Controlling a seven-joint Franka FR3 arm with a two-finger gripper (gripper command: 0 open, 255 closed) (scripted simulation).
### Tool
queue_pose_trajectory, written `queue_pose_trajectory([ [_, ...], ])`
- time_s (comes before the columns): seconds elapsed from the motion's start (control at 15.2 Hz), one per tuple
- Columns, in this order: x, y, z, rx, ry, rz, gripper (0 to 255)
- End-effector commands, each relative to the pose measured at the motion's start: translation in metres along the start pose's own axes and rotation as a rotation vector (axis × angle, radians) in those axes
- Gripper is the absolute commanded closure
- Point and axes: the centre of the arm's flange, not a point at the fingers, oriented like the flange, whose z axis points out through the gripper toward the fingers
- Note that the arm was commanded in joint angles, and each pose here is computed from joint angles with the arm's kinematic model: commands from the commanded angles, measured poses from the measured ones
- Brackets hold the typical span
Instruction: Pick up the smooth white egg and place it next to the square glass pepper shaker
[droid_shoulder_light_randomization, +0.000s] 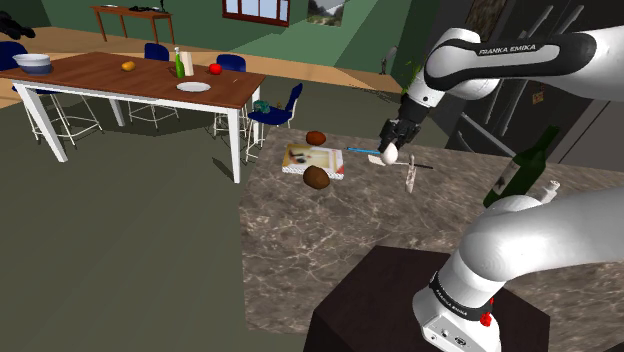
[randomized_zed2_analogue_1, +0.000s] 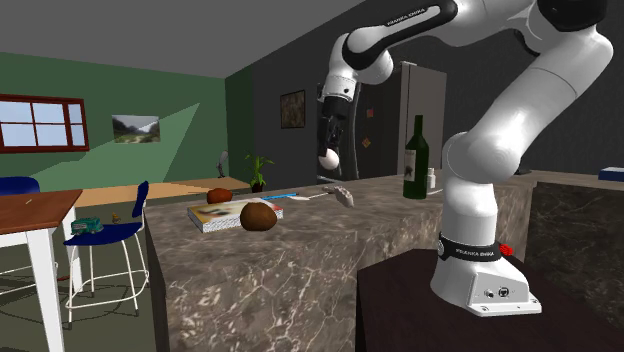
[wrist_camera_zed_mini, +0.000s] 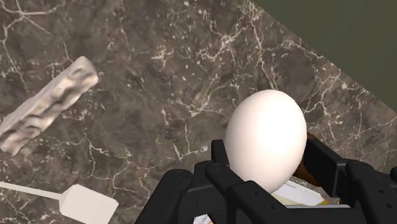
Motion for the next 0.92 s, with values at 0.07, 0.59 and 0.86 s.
queue_pose_trajectory([
  [0.07, -0.003, 0.011, -0.009, 0.0, 0.0, 0.0, 255],
  [0.59, -0.038, 0.107, -0.034, 0.0, 0.0, 0.0, 255],
  [0.86, -0.056, 0.155, -0.047, 0.0, 0.0, 0.0, 255],
])
